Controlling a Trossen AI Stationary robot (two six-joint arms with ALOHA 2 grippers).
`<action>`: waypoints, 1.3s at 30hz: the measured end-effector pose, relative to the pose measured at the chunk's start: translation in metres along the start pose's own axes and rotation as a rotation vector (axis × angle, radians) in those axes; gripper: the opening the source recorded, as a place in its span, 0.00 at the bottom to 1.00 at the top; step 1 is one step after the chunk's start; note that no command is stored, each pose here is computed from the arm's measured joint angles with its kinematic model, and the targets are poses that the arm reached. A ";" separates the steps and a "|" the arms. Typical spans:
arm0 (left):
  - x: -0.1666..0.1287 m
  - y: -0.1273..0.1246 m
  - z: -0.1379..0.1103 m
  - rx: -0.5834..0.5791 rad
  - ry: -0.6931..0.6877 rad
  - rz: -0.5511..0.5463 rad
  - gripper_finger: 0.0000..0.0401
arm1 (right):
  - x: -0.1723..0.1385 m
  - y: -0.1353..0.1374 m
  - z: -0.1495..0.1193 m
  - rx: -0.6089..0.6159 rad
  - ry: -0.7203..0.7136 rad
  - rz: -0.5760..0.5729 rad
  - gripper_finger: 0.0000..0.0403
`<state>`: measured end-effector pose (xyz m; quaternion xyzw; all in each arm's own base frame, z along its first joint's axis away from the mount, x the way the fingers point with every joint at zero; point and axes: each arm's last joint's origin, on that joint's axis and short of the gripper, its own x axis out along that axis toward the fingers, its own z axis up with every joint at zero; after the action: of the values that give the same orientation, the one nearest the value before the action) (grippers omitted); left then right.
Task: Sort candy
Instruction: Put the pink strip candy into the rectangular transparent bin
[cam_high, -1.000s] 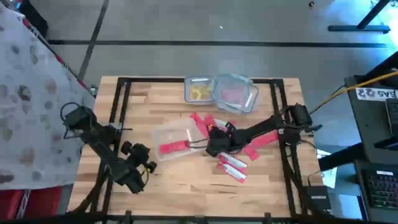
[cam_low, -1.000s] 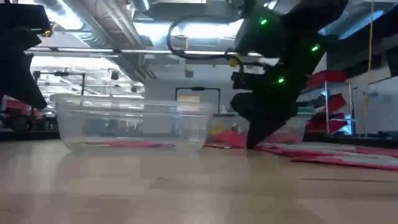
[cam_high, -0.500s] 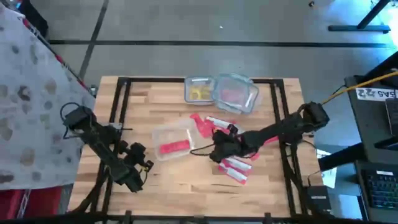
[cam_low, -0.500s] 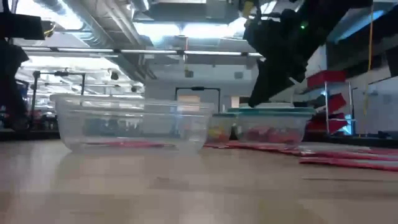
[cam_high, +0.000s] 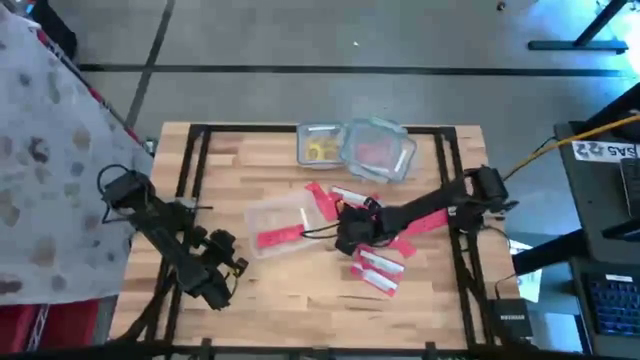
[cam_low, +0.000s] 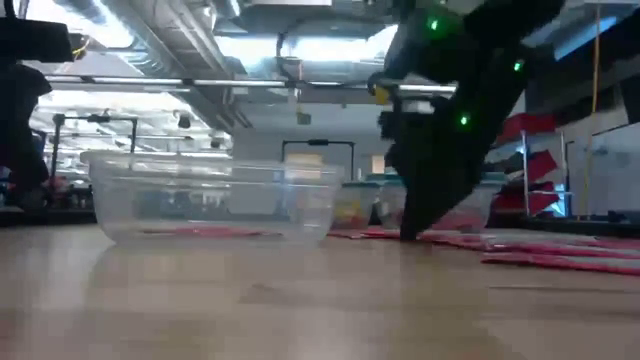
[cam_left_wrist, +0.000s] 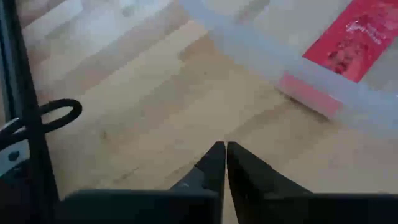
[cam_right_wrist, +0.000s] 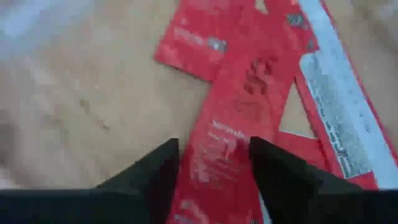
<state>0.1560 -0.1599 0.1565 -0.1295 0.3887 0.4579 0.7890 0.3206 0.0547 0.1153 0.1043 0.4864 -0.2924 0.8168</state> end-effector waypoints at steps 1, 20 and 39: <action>0.000 0.000 0.000 0.000 0.000 -0.002 0.00 | 0.002 0.001 -0.001 0.006 0.000 -0.010 0.49; 0.000 -0.001 0.000 -0.004 -0.004 -0.008 0.00 | -0.036 0.018 -0.026 -0.049 -0.015 -0.005 0.00; 0.000 -0.001 0.000 -0.005 -0.005 -0.008 0.00 | -0.081 0.029 0.018 -0.112 -0.189 0.041 0.01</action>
<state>0.1565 -0.1603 0.1565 -0.1321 0.3852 0.4559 0.7914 0.3218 0.0998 0.1903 0.0401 0.4206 -0.2566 0.8693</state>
